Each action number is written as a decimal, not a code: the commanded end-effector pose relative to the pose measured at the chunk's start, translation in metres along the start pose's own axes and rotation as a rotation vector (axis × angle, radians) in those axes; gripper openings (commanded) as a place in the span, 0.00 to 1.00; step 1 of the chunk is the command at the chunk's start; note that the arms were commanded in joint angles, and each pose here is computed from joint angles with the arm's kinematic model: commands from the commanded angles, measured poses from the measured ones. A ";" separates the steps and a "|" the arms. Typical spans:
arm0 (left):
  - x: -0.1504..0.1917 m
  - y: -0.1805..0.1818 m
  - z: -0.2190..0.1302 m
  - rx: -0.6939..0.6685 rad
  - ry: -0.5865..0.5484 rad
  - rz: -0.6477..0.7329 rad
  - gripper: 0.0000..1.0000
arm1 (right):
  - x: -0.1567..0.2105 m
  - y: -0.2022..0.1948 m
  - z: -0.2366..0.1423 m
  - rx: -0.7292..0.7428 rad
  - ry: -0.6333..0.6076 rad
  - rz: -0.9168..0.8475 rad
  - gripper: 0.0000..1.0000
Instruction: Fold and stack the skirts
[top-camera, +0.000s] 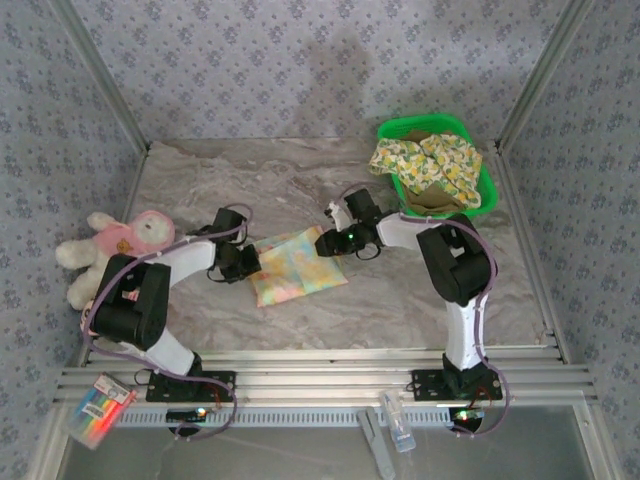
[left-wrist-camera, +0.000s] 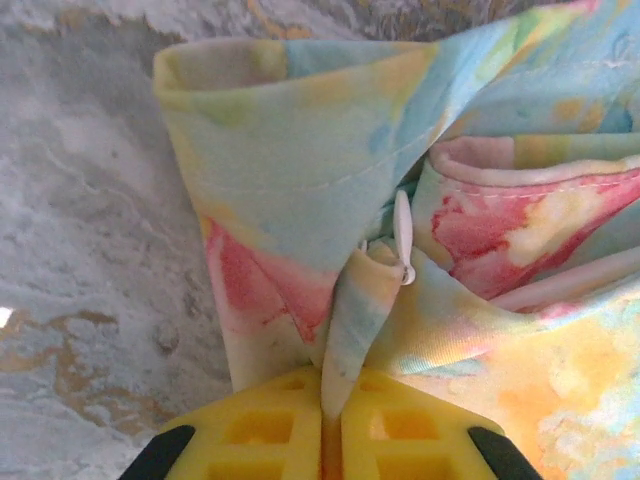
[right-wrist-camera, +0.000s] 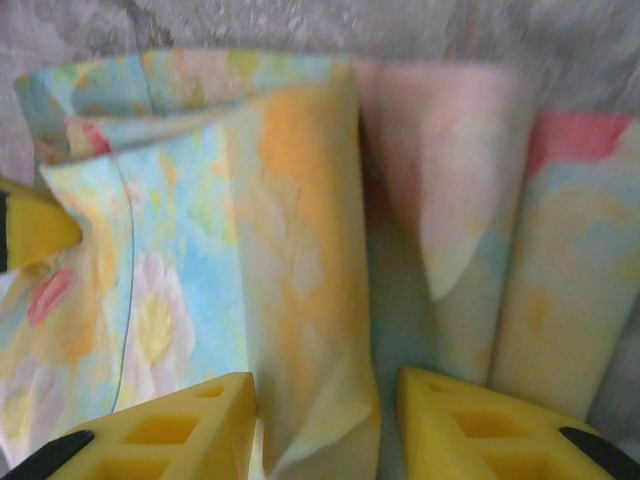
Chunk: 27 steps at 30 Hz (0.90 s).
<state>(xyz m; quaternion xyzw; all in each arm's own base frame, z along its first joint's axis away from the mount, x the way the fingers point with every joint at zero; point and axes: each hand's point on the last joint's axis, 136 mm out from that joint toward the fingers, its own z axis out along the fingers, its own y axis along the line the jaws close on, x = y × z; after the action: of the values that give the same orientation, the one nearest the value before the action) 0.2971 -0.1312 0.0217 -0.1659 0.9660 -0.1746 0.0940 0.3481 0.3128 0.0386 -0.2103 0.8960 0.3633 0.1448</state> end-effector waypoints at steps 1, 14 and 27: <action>0.002 0.014 0.003 -0.074 0.045 0.024 0.09 | 0.017 0.018 -0.005 -0.040 0.043 0.035 0.33; -0.031 -0.019 -0.031 -0.052 -0.003 0.109 0.47 | -0.005 -0.005 -0.013 0.112 -0.087 0.330 0.00; -0.003 -0.003 -0.017 -0.021 0.039 0.089 0.79 | 0.015 -0.037 0.010 0.204 -0.040 0.507 0.00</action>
<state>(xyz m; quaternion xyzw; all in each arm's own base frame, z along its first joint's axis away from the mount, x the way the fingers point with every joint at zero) 0.3022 -0.1223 0.0507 -0.1196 0.9765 -0.1464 0.1035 0.3566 0.3026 0.0265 0.0091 0.9366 0.3333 0.1079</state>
